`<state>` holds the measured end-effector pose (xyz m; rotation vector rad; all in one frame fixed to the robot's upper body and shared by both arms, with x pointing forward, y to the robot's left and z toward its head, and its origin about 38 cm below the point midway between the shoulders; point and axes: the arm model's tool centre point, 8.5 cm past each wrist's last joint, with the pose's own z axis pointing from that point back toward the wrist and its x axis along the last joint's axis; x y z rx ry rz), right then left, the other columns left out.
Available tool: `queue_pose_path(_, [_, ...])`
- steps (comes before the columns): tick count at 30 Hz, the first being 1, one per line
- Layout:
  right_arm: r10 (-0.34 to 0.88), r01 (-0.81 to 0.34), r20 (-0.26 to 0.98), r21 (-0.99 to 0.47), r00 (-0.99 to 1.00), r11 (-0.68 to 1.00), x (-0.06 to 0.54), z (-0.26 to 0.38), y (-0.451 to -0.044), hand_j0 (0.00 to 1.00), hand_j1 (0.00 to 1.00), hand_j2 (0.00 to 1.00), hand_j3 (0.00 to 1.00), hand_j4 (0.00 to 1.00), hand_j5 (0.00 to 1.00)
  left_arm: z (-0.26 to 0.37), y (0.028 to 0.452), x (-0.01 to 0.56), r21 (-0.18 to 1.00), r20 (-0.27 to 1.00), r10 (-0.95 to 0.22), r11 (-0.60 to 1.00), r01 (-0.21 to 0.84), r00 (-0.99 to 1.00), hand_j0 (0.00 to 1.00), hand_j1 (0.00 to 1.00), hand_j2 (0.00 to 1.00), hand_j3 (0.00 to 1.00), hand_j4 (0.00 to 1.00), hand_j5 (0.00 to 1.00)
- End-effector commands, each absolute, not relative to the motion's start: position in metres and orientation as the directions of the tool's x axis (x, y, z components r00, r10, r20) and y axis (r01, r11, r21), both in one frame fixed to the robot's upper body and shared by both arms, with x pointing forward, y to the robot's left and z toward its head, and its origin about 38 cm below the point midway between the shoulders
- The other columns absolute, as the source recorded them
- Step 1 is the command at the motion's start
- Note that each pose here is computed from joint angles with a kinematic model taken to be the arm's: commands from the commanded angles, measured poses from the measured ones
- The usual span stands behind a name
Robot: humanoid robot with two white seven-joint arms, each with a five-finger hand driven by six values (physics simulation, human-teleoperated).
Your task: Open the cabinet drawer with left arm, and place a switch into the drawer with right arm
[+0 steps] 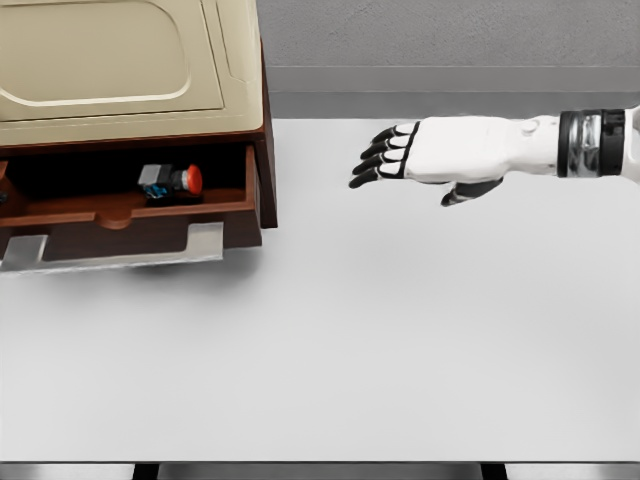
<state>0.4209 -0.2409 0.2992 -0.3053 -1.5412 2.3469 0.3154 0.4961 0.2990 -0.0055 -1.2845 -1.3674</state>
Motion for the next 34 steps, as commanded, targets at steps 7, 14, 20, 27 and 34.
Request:
queue_pose_path(7, [0.609, -0.293, 0.009, -0.883, -0.793, -0.368, 0.434, 0.289, -0.34, 1.0, 1.0, 1.0, 1.0, 1.0, 1.0, 0.296, 0.406, 0.315, 0.667, 0.672, -0.538, 0.138, 0.732, -0.51, 1.0, 1.0, 1.0, 1.0, 1.0, 1.0])
queue_pose_path(14, [0.611, -0.305, 0.015, -0.876, -0.792, -0.374, 0.432, 0.282, -0.341, 1.0, 1.0, 1.0, 1.0, 1.0, 1.0, 0.298, 0.41, 0.314, 0.668, 0.668, -0.548, 0.141, 0.731, -0.504, 1.0, 1.0, 1.0, 1.0, 1.0, 1.0])
queue_pose_path(20, [0.61, -0.309, 0.017, -0.874, -0.792, -0.375, 0.432, 0.28, -0.341, 1.0, 1.0, 1.0, 1.0, 1.0, 1.0, 0.315, 0.405, 0.315, 0.684, 0.671, -0.522, 0.161, 0.711, -0.527, 1.0, 1.0, 1.0, 1.0, 1.0, 1.0])
queue_pose_path(27, [0.609, -0.309, 0.018, -0.874, -0.793, -0.376, 0.431, 0.28, -0.34, 1.0, 1.0, 1.0, 1.0, 1.0, 1.0, 0.334, 0.391, 0.325, 0.716, 0.671, -0.457, 0.194, 0.671, -0.584, 1.0, 1.0, 1.0, 1.0, 1.0, 1.0])
queue_pose_path(34, [0.607, -0.308, 0.019, -0.873, -0.795, -0.377, 0.431, 0.28, -0.339, 1.0, 1.0, 1.0, 1.0, 1.0, 1.0, 0.332, 0.38, 0.331, 0.718, 0.679, -0.416, 0.2, 0.667, -0.605, 1.0, 1.0, 1.0, 1.0, 1.0, 1.0])
